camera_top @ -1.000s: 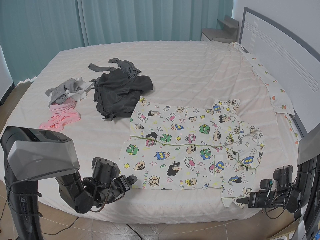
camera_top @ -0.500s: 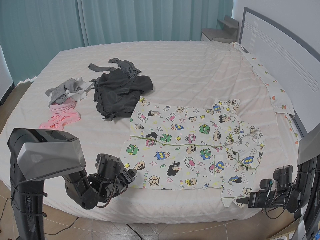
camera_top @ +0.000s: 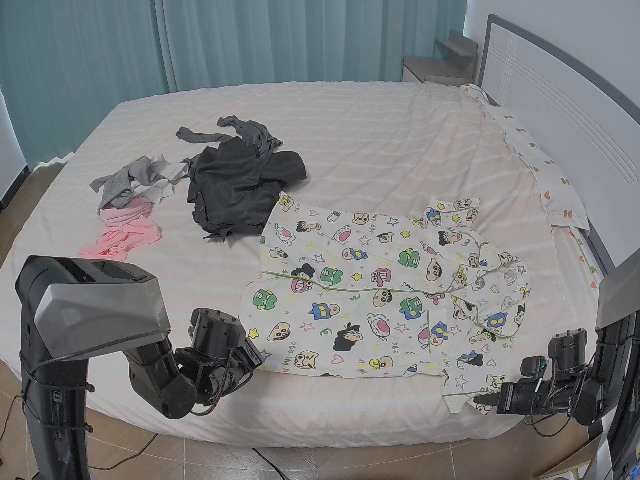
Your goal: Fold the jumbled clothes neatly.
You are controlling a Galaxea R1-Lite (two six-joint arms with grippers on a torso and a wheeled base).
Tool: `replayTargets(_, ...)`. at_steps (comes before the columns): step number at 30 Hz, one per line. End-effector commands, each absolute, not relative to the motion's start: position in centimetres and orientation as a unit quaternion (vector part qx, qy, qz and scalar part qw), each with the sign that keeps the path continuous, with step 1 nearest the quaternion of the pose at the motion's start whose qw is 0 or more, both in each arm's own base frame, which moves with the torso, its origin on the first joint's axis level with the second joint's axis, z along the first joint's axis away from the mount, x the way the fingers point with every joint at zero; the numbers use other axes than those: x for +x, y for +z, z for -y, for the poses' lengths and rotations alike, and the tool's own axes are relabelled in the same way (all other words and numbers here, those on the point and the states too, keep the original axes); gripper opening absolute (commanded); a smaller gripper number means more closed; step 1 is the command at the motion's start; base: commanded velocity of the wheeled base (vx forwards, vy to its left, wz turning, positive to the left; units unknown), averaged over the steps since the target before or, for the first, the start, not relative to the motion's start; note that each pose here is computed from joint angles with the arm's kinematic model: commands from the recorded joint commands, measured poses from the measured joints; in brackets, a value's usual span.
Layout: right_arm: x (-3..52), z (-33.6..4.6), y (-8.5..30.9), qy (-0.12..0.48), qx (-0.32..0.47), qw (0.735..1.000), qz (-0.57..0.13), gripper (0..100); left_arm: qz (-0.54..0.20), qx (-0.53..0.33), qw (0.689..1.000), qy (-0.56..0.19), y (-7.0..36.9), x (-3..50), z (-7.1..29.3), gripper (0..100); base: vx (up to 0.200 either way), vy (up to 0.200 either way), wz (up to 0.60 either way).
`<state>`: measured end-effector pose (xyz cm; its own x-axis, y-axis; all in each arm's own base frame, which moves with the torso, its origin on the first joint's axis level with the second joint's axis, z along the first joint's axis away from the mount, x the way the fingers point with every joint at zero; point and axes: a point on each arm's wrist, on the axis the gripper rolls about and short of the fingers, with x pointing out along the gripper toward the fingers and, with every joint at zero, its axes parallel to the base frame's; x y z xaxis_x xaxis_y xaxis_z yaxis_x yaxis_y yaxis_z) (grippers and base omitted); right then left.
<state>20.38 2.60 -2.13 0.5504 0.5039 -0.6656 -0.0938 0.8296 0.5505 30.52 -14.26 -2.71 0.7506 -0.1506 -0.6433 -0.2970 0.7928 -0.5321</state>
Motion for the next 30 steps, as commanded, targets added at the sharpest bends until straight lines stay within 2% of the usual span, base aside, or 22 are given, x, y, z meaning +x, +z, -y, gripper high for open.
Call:
replayTargets(1,20.1,-1.9,-1.0,0.168,0.240,0.858,-0.421,0,-0.330,-0.327,0.884,0.053,-1.4,30.5,13.4,0,0.000,0.000,0.00)
replayTargets(10,20.0,-1.6,-1.0,0.164,0.237,0.860,-0.422,0,-0.336,-0.324,0.883,0.050,-0.5,28.9,13.0,0,0.000,0.000,0.00)
replayTargets(22,18.4,-1.6,-0.6,0.184,0.183,0.848,-0.461,0,-0.345,-0.318,0.882,0.047,0.1,27.3,12.6,0,0.000,0.000,0.00)
replayTargets(30,18.3,-1.4,-0.6,0.179,0.183,0.847,-0.466,0,-0.365,-0.284,0.886,0.037,-0.1,25.9,12.6,0,0.000,0.000,0.00)
